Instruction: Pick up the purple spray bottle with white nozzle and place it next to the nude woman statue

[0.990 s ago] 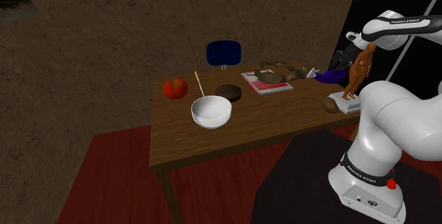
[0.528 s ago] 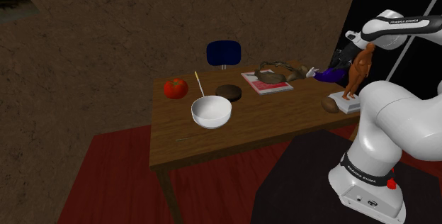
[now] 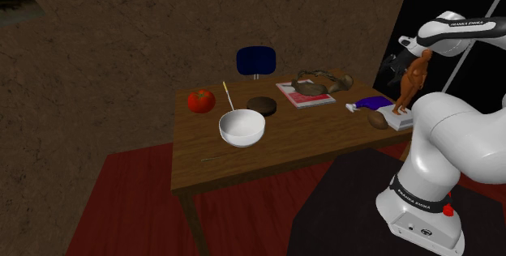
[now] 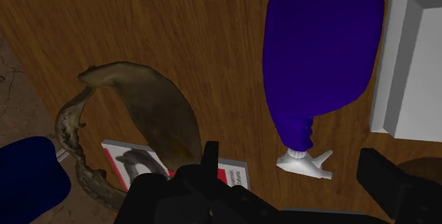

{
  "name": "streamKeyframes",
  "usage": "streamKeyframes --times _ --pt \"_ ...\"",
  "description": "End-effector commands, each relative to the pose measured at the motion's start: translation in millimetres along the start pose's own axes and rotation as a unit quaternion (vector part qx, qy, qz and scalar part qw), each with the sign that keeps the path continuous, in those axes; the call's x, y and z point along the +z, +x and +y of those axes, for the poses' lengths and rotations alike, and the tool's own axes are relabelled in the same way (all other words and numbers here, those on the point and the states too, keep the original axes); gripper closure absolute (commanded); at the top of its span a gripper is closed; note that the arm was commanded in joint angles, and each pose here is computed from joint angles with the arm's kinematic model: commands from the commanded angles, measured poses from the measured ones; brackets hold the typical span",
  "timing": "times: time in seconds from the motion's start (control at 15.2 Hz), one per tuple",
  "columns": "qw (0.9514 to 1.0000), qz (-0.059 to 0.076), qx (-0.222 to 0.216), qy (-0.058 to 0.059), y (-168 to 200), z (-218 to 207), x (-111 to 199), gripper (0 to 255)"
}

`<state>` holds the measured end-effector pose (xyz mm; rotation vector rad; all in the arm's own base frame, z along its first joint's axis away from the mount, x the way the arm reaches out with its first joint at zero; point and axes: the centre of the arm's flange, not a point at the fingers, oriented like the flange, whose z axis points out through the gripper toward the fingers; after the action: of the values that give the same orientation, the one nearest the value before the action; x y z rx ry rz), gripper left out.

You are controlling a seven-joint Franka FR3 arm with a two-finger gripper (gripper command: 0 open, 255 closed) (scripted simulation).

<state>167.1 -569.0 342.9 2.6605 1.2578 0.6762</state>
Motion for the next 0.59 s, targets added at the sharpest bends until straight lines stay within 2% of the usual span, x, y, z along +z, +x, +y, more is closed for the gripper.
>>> streamKeyframes --times 0.0,0.07,0.53 --pt "1.0 0.003 0.004 0.006 -1.2 -6.9 -14.3 0" --pt "1.0 0.003 0.004 0.006 -1.2 -6.8 -24.7 0" --pt "1.0 0.003 0.004 0.006 -1.2 -6.8 -24.7 0"
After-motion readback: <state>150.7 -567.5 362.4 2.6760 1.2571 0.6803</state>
